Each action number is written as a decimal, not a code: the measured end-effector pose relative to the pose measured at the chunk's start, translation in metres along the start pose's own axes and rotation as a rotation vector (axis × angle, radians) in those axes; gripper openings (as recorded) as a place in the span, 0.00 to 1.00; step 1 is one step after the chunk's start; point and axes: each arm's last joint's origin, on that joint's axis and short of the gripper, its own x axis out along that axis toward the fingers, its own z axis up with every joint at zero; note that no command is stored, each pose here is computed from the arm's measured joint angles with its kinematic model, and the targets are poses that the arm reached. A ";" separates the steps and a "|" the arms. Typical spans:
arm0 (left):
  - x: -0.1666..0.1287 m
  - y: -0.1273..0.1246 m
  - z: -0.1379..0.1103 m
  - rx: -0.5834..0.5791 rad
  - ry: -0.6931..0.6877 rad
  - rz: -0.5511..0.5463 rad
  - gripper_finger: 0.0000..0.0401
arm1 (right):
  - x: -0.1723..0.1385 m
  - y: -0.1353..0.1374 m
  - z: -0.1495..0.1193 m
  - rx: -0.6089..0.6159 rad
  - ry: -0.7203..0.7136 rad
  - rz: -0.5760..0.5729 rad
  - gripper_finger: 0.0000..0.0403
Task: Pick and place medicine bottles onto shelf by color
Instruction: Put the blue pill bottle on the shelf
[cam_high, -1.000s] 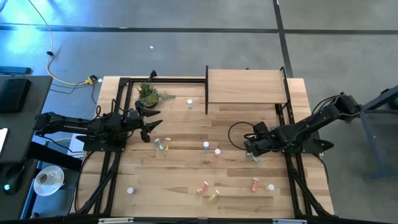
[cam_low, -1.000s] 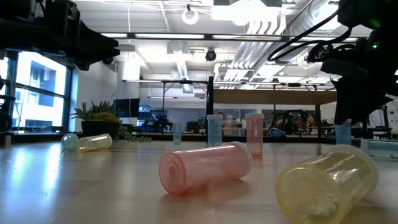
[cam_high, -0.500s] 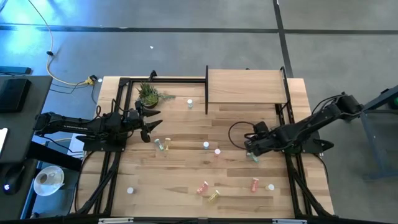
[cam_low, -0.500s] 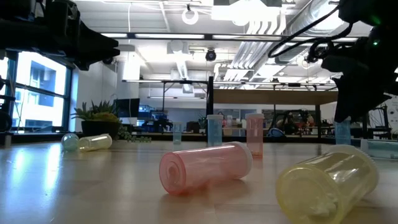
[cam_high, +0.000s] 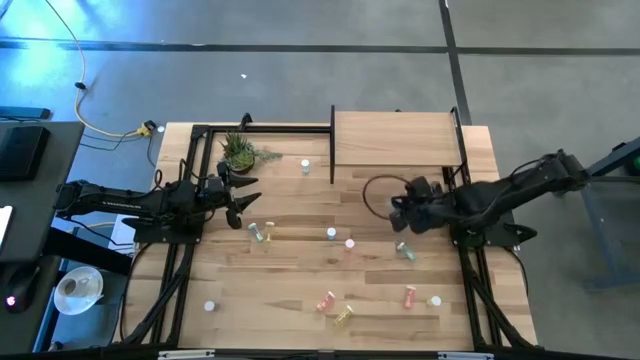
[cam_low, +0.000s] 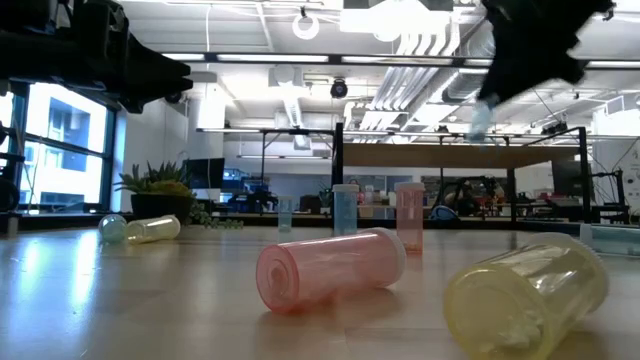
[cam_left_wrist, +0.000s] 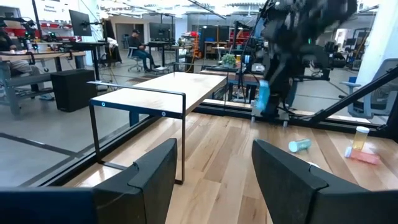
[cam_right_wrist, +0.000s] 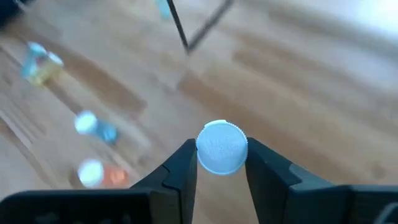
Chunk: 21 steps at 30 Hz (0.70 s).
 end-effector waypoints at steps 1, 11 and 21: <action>0.000 0.000 0.000 0.000 0.000 0.000 0.50 | -0.004 0.001 0.009 -0.013 -0.022 -0.006 0.26; 0.000 0.000 0.000 0.000 0.000 0.000 0.50 | -0.035 -0.016 0.085 -0.054 -0.147 -0.130 0.26; 0.000 0.000 0.000 0.000 0.000 0.000 0.50 | -0.048 -0.060 0.133 0.041 -0.168 -0.337 0.26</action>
